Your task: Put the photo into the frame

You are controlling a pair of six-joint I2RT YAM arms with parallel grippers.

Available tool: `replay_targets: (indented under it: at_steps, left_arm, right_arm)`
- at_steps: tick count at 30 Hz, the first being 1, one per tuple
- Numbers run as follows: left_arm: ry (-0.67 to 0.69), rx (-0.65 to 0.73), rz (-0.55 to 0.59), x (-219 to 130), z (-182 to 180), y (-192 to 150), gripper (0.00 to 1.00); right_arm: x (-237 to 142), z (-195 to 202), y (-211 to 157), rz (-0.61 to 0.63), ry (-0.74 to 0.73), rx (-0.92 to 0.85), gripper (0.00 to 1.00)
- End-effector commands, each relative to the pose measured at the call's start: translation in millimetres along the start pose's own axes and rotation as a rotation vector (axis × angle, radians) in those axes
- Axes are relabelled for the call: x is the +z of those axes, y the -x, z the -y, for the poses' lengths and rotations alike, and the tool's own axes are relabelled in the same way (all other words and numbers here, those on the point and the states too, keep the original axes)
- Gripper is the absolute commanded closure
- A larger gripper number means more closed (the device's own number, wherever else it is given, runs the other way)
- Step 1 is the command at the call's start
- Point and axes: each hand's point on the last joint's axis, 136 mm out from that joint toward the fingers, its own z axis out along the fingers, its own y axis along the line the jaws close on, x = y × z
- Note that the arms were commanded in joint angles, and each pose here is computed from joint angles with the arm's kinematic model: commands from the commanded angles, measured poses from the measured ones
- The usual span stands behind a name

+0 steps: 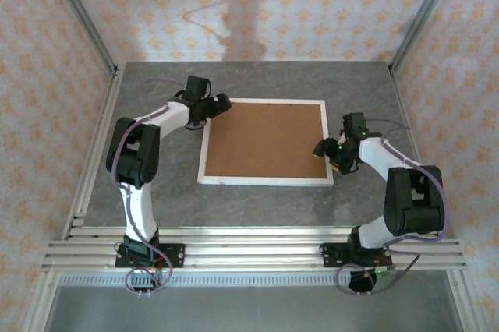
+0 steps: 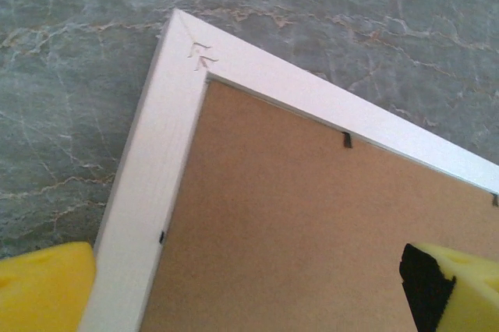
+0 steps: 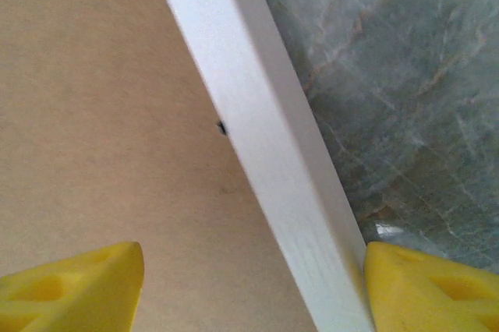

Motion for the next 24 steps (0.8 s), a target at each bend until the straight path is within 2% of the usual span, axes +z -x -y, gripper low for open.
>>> replay_targets:
  at_steps: [1,6,12,16,20,24]
  left_arm:
    - [0.044,0.104,0.004,-32,4,7,0.0]
    - [0.161,0.148,0.036,-67,-28,3,0.0]
    - [0.163,0.129,-0.016,-75,-50,-34,0.01]
    - [0.186,0.132,-0.038,-75,-66,-52,0.09]
    - [0.226,0.157,-0.069,-72,-78,-61,0.2]
    - [0.238,0.166,-0.081,-68,-82,-65,0.28]
  right_arm:
    - [-28,-6,37,0.116,-0.069,-0.102,0.24]
    - [-29,-22,82,0.136,-0.112,-0.228,0.24]
    - [-6,-30,133,0.087,-0.174,-0.293,0.32]
    - [9,-33,159,0.041,-0.23,-0.337,0.39]
    - [18,-31,179,0.029,-0.285,-0.367,0.42]
    - [32,-35,188,-0.007,-0.274,-0.376,0.44]
